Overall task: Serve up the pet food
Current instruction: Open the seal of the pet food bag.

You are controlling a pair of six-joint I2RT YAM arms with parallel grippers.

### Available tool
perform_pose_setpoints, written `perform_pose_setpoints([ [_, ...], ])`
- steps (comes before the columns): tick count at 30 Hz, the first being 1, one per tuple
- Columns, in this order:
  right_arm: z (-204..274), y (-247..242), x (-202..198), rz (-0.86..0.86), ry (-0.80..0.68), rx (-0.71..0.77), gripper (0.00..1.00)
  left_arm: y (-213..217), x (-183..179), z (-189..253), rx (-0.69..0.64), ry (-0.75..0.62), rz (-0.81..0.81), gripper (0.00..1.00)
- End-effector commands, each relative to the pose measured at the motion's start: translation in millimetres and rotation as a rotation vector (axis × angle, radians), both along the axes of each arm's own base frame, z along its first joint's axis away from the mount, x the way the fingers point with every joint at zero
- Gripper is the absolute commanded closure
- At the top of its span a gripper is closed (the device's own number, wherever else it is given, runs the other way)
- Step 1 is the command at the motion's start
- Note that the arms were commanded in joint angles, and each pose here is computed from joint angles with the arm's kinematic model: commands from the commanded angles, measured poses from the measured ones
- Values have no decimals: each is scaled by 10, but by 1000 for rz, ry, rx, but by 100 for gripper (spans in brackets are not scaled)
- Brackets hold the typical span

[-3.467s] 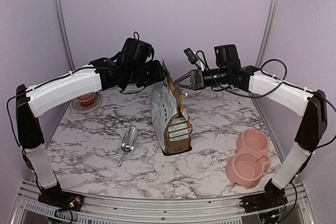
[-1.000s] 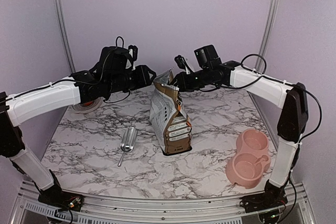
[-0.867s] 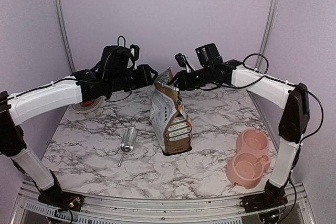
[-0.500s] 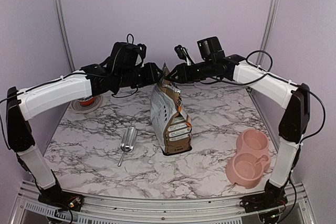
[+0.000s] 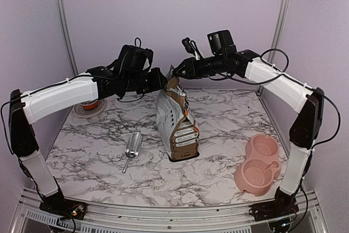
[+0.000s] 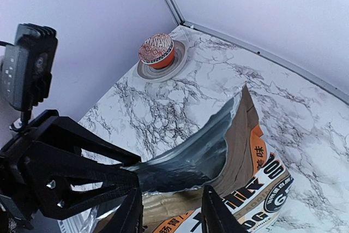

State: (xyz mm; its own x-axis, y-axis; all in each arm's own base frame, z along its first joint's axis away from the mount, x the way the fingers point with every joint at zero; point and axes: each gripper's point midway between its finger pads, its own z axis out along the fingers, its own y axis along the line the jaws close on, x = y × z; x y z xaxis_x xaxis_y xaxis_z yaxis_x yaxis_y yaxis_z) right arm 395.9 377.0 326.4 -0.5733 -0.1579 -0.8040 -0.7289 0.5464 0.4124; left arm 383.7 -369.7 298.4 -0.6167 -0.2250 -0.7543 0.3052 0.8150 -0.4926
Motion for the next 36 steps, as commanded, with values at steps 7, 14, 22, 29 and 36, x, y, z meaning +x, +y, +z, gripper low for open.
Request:
perform_pose_setpoints([
  [7, 350, -35, 4, 3, -39, 18, 58, -42, 30, -137, 31, 37, -14, 93],
  [14, 170, -171, 44, -123, 36, -91, 48, -153, 9, -60, -33, 46, -52, 100],
  [22, -70, -73, 59, -172, 132, -133, 45, -278, -24, 50, -136, 45, -88, 100],
  [29, -63, 129, 137, -154, 161, -78, 45, -288, -53, 49, -168, 33, -97, 100],
  [36, -45, 202, 129, -142, 180, -55, 45, -271, -59, 31, -171, 20, -97, 100],
])
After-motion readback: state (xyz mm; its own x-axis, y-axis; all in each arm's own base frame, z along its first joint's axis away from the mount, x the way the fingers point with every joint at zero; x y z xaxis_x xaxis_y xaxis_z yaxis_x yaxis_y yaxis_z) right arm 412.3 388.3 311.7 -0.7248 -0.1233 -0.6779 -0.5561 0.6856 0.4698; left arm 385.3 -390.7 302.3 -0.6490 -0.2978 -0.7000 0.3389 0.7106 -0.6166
